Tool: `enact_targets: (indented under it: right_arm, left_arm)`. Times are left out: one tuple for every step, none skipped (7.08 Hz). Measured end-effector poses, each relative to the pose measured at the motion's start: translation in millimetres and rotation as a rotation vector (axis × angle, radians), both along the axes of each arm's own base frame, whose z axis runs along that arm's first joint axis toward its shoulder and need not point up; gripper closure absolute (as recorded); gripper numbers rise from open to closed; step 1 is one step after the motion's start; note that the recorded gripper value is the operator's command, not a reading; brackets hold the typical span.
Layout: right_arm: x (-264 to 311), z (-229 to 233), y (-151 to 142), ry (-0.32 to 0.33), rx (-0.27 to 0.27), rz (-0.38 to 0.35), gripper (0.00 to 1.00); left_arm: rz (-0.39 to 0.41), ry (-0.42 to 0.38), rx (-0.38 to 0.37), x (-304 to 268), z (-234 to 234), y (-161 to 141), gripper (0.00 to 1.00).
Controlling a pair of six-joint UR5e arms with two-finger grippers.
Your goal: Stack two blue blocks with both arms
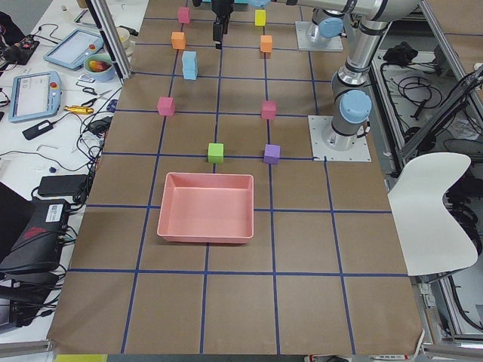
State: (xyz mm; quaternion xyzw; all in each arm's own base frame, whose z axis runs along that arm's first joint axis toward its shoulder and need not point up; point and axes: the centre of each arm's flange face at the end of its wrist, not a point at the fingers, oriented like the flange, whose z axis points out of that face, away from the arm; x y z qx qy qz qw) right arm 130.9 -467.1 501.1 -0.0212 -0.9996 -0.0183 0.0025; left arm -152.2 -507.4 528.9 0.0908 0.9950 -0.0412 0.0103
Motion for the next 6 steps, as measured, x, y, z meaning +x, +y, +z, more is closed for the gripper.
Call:
enact_targets:
  right_arm:
    - [-0.2,0.0,-0.1,0.000,0.000,0.000,0.00]
    - [-0.6,-0.1,-0.1,0.001,0.000,0.000,0.00]
    - [-0.7,-0.2,0.0,0.001,0.002,0.000,0.00]
    - [-0.8,-0.2,0.0,0.001,0.002,0.000,0.00]
    - [-0.8,-0.1,-0.2,0.001,0.001,0.000,0.00]
    - [-0.8,0.0,-0.2,0.001,0.000,0.000,0.00]
  left_arm:
    - [0.009,0.002,-0.026,-0.1,-0.5,-2.2,0.00]
    - [0.022,0.003,-0.045,0.2,-1.3,-3.9,0.00]
    - [0.037,0.004,-0.046,1.3,-2.6,-2.3,0.00]
    - [0.045,0.004,-0.046,2.6,-2.2,0.0,0.00]
    - [0.047,0.004,-0.048,3.2,-0.8,2.0,0.00]
    - [0.047,0.004,-0.053,3.4,0.8,3.1,0.00]
